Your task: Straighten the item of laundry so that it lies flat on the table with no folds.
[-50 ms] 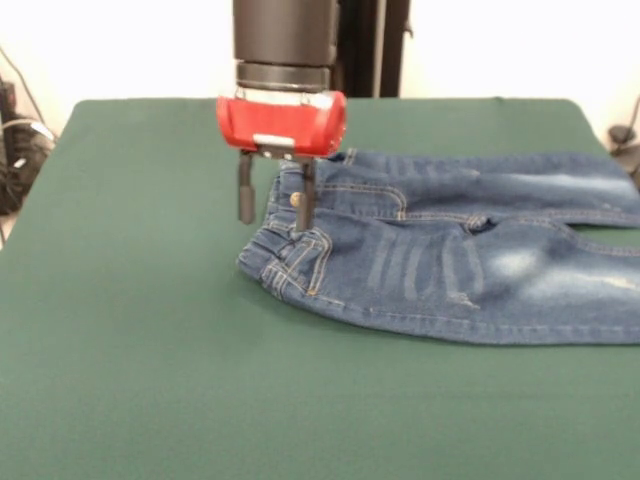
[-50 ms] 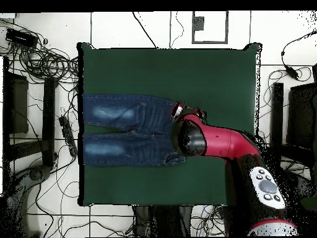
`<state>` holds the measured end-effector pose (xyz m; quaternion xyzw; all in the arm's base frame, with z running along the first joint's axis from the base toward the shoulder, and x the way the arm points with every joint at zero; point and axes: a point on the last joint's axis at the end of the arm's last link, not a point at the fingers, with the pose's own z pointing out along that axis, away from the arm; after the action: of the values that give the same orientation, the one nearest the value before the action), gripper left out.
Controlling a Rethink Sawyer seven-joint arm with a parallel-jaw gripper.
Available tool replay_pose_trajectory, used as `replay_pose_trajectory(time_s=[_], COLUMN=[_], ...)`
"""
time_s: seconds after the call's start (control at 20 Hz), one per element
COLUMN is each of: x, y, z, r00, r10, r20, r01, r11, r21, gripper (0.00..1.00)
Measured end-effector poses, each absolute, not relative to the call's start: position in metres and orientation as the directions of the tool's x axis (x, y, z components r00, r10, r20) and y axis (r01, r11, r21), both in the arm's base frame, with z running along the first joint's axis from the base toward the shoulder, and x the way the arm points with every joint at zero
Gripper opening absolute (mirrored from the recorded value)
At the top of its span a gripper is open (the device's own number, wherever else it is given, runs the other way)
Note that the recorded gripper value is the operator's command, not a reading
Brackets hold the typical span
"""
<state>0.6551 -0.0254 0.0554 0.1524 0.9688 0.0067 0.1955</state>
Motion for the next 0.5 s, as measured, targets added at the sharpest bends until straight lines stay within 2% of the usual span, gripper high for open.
replay_pose_trajectory(time_s=[0.5], x=[0.637], y=[0.012], z=[0.043], r00=[-0.926], r10=[0.238], r20=[-0.293], r01=[0.242], r11=[0.97], r21=[0.022], gripper=[1.0])
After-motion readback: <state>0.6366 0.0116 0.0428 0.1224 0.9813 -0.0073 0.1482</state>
